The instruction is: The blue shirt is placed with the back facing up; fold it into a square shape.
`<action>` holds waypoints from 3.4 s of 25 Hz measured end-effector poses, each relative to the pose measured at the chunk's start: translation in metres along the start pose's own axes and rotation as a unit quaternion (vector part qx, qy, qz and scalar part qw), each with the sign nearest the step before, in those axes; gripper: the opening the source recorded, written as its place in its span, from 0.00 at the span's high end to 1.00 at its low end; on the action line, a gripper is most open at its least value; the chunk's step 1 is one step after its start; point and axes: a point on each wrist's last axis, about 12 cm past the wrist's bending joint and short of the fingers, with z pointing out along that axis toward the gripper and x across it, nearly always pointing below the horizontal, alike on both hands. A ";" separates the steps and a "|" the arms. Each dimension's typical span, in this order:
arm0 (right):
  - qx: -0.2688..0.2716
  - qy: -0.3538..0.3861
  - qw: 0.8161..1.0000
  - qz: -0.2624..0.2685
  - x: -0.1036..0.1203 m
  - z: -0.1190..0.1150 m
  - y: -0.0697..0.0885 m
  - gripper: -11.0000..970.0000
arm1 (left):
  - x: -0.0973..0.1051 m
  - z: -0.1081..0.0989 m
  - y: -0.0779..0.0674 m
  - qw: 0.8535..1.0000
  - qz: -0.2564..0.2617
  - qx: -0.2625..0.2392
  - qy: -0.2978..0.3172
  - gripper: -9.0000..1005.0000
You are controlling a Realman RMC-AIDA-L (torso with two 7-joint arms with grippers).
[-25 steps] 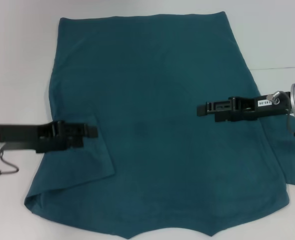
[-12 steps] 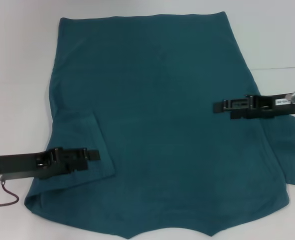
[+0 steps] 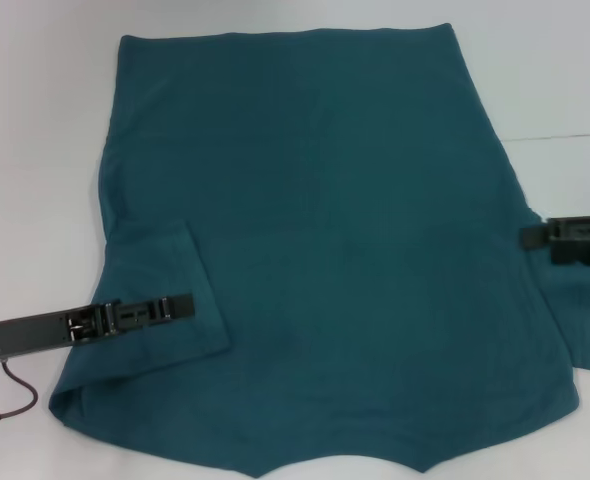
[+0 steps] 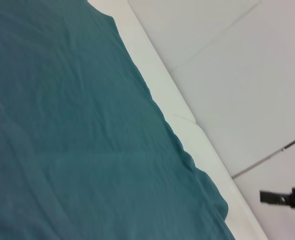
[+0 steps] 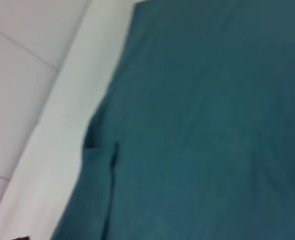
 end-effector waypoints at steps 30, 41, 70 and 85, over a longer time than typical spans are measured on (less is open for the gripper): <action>0.170 -0.057 0.979 0.099 0.013 0.003 -0.047 0.06 | -0.006 0.004 0.004 1.000 -0.012 -0.020 -0.017 0.37; 0.184 -0.057 0.976 0.097 0.015 0.009 -0.051 0.06 | -0.003 0.004 0.007 0.999 -0.018 -0.029 -0.021 0.37; 0.163 -0.071 0.981 0.073 0.010 0.039 -0.042 0.06 | -0.002 0.005 0.011 0.998 -0.024 -0.040 -0.028 0.37; 0.150 -0.069 0.983 0.075 0.012 0.033 -0.042 0.30 | -0.002 0.005 0.011 0.999 -0.026 -0.040 -0.028 0.37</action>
